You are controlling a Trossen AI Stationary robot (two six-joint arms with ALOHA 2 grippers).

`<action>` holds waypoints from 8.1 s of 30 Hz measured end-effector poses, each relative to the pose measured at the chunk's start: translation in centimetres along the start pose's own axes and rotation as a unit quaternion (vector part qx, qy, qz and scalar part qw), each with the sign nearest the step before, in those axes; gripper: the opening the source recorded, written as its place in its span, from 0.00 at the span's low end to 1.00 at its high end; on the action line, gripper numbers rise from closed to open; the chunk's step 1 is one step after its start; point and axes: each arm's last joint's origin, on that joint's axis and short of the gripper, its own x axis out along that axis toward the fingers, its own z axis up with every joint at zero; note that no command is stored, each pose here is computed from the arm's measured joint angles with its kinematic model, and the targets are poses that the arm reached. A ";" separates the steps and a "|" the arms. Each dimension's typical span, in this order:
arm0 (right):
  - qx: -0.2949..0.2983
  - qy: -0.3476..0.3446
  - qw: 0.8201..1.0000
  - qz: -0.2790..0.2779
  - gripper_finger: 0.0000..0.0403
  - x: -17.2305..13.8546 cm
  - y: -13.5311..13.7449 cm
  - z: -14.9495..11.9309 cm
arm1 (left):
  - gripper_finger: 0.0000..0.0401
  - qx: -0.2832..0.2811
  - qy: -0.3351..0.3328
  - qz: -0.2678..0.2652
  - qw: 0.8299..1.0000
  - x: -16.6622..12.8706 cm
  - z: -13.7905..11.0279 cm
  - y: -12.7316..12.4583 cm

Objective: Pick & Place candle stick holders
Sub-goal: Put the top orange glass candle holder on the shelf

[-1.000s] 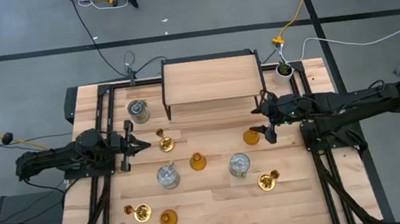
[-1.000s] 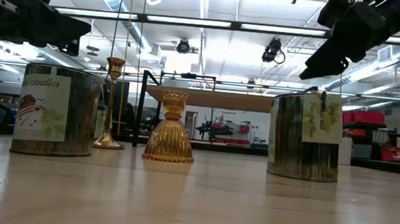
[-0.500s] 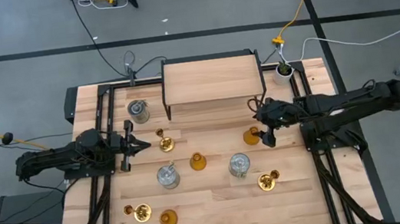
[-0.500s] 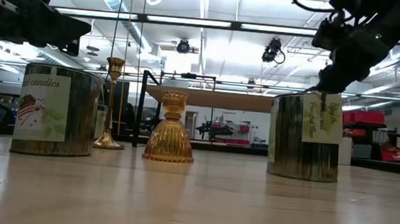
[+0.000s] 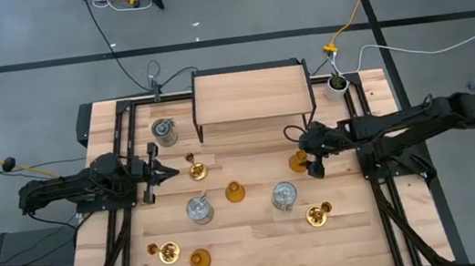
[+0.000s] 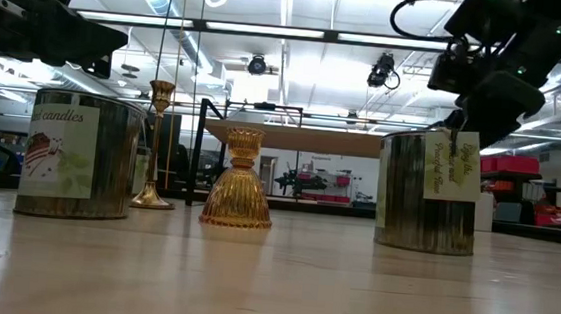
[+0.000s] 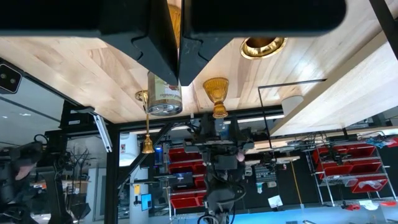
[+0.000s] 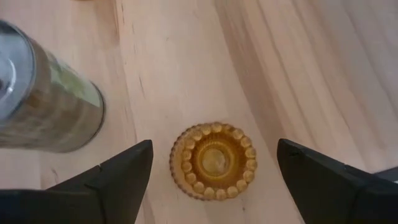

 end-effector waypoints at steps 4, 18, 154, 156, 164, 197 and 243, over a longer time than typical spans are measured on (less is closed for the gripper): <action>-0.001 0.008 1.000 -0.002 0.86 0.4 0.0 0.0 | 0.05 0.000 0.000 0.000 1.000 0.0 0.0 0.0; -0.003 0.022 1.000 -0.004 0.72 0.9 0.1 -0.1 | 0.05 0.000 0.000 0.000 1.000 0.0 0.0 0.0; 0.063 -0.093 0.987 -0.116 0.44 -5.5 -12.1 21.1 | 0.05 0.000 0.000 0.000 1.000 0.0 0.0 0.0; 0.069 -0.096 0.986 -0.119 0.44 -5.2 -12.7 21.2 | 0.05 0.000 0.000 0.000 1.000 0.0 0.0 0.0; 0.075 -0.092 0.984 -0.134 0.44 -4.9 -14.6 20.9 | 0.05 0.000 0.000 0.000 1.000 0.0 0.0 0.0; 0.084 -0.086 0.984 -0.129 0.44 -1.0 -17.7 20.9 | 0.05 0.000 0.000 0.000 1.000 0.0 0.0 0.0; 0.044 -0.144 0.973 -0.176 0.85 -4.7 -17.2 21.6 | 0.05 0.000 0.000 0.000 1.000 0.0 0.0 0.0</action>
